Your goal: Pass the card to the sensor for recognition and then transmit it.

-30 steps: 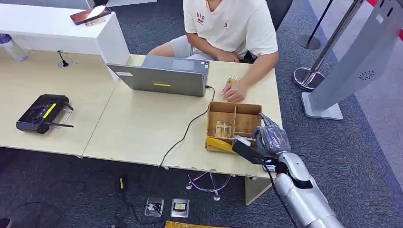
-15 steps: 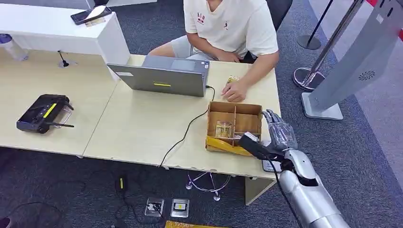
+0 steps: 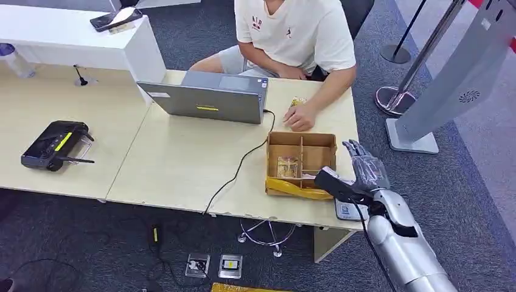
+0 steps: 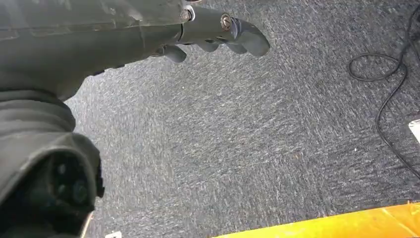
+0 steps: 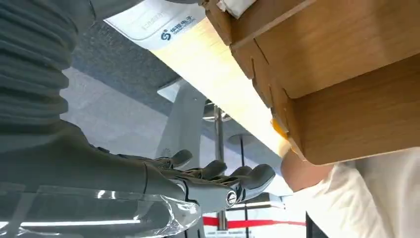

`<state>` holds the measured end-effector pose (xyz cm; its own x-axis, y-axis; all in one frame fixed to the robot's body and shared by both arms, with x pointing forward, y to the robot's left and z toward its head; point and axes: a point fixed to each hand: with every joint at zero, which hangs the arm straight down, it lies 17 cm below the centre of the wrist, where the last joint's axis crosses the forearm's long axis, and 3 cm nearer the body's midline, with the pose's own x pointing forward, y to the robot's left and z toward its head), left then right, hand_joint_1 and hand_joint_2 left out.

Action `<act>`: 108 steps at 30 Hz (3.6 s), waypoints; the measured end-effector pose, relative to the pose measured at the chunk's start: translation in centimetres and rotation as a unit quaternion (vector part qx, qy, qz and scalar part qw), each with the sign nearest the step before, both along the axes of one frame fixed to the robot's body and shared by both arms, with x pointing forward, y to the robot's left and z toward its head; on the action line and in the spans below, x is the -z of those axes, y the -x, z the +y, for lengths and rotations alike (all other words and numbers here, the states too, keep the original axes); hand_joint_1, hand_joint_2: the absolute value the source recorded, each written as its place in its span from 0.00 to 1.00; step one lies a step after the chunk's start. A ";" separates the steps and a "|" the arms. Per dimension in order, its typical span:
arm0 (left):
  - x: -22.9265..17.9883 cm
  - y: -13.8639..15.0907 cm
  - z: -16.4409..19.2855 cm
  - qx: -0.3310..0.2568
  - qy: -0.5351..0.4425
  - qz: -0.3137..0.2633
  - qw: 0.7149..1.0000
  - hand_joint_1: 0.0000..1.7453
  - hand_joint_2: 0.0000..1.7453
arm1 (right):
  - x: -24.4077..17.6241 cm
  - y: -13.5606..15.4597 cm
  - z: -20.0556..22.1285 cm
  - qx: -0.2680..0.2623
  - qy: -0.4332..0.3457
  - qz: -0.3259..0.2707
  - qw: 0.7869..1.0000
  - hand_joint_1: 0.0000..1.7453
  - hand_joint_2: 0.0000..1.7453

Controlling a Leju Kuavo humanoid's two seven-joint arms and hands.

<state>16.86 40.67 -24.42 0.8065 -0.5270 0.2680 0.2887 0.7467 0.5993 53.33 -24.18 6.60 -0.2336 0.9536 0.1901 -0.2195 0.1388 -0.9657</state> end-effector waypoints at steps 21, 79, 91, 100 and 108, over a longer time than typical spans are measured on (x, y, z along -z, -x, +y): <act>0.0 -0.2 -0.3 0.009 0.004 -0.003 1.000 0.00 0.00 | -2.7 3.0 7.7 -0.107 -0.064 0.037 0.992 0.00 1.00; 0.0 -0.2 -0.4 0.018 0.001 -0.001 1.000 0.00 0.00 | -0.6 3.2 9.2 -0.135 -0.033 0.049 0.989 0.00 1.00; 0.0 -0.2 -0.4 0.018 0.001 -0.001 1.000 0.00 0.00 | 0.3 3.1 8.5 -0.126 -0.028 0.056 0.990 0.90 1.00; 0.0 -0.2 -0.4 0.018 0.000 -0.001 1.000 0.00 0.00 | 0.6 3.1 8.3 -0.121 -0.027 0.061 0.990 1.00 1.00; 0.0 -0.2 -0.3 0.016 0.000 -0.002 1.000 0.00 0.00 | 0.5 3.1 8.3 -0.121 -0.027 0.061 0.990 0.94 1.00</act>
